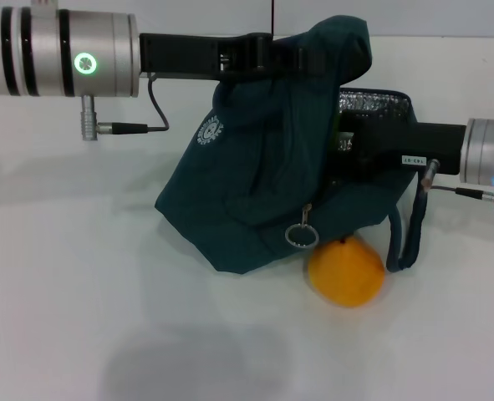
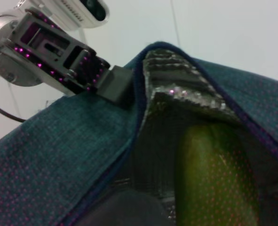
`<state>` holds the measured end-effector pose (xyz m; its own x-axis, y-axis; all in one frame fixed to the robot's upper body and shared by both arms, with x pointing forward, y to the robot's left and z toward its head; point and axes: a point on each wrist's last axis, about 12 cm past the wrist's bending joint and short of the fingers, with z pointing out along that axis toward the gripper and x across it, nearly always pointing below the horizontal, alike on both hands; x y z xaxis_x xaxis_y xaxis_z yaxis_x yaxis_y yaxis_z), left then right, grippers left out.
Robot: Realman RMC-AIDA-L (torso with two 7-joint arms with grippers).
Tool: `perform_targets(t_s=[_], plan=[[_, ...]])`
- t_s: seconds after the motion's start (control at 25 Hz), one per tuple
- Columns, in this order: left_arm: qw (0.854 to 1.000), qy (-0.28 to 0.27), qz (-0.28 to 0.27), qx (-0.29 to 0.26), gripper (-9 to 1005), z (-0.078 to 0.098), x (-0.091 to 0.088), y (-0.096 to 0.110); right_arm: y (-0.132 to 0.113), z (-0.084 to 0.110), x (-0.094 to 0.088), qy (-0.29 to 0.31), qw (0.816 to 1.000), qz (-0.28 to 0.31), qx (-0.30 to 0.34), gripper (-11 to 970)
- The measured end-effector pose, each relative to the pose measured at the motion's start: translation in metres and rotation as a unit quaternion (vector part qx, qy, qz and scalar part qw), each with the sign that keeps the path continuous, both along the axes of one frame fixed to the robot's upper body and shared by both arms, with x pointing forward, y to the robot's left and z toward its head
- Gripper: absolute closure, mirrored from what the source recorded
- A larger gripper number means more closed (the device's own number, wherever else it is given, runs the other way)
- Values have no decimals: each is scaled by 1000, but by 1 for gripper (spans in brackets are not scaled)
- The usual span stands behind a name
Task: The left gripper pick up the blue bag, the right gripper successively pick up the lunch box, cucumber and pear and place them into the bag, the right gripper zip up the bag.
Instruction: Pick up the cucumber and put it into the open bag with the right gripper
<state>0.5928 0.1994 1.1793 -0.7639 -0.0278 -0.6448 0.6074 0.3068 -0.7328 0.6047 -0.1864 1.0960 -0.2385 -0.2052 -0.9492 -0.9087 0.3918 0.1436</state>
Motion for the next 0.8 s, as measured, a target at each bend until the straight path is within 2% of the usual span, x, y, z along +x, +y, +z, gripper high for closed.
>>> perform_targets(t_s=[0.36,0.56,0.8], plan=[[1000,2,-2,0,930,0,-1,1,-6,2,-1,46,999,-12,13,336],[1000,11,-8,-5,929,1,-3,1,-12,12,-8,68,997,15,22,334],[1000,20,-6,-7,929,1,-3,1,-28,21,-17,78,997,15,18,324]])
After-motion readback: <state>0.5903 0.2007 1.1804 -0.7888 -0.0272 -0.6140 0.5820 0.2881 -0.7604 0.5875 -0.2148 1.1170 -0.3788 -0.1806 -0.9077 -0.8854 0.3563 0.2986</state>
